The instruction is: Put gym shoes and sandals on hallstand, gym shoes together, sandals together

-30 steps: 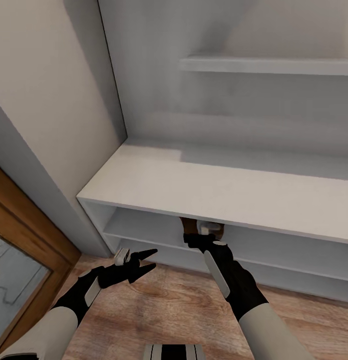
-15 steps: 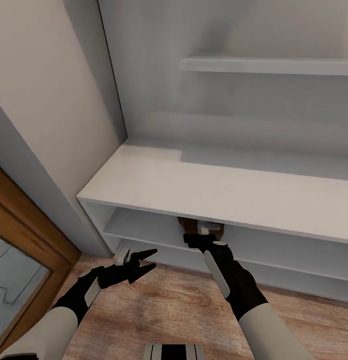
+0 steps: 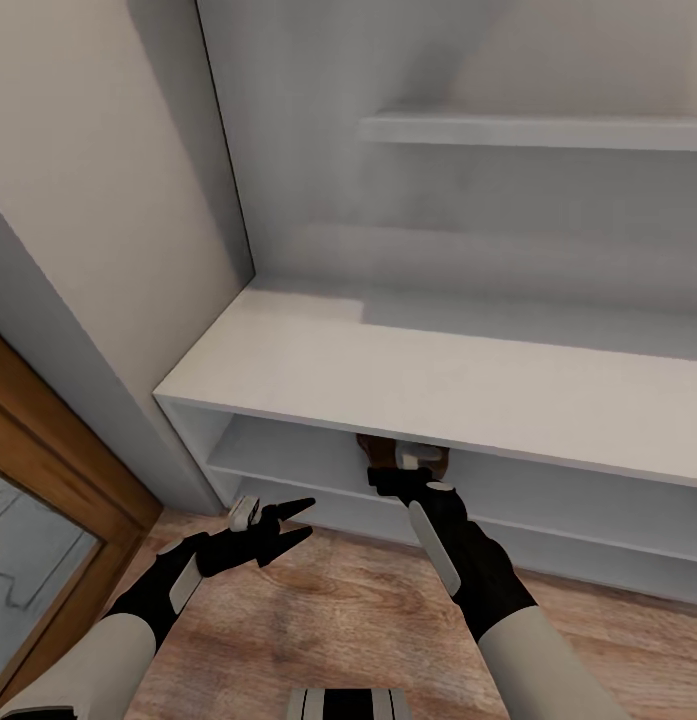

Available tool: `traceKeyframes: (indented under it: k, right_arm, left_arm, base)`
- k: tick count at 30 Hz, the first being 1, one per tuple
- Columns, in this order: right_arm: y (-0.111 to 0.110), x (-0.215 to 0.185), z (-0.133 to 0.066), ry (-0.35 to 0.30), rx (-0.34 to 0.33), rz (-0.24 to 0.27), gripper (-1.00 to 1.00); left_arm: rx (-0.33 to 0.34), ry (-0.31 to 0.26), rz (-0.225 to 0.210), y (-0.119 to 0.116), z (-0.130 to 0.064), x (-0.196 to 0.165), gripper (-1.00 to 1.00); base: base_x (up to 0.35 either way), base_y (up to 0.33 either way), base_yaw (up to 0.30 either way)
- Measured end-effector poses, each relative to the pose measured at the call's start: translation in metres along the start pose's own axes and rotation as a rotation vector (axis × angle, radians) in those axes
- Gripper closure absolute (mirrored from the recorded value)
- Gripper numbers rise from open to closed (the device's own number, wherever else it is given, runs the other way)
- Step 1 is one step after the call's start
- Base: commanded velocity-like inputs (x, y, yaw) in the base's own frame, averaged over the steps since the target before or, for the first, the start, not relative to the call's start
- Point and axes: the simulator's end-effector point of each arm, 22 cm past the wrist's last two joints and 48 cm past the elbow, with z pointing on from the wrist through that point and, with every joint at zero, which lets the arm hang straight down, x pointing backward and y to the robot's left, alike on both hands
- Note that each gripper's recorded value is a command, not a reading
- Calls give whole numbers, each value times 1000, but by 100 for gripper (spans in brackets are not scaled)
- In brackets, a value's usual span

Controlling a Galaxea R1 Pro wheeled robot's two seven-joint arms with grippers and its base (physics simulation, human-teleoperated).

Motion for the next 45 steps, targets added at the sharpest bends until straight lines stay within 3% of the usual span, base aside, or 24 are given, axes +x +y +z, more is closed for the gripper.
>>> traceKeyframes:
  k: [30, 45]
  right_arm:
    - [2, 0, 0, -1, -5, -3, -100]
    - [2, 2, 0, 2, -4, -4, -100]
  left_arm:
    - [-1, 0, -1, 0, 0, 0, -100]
    - [0, 0, -1, 0, 0, 0, -100]
  base:
    - [-288, 0, 0]
    - [-14, 0, 0]
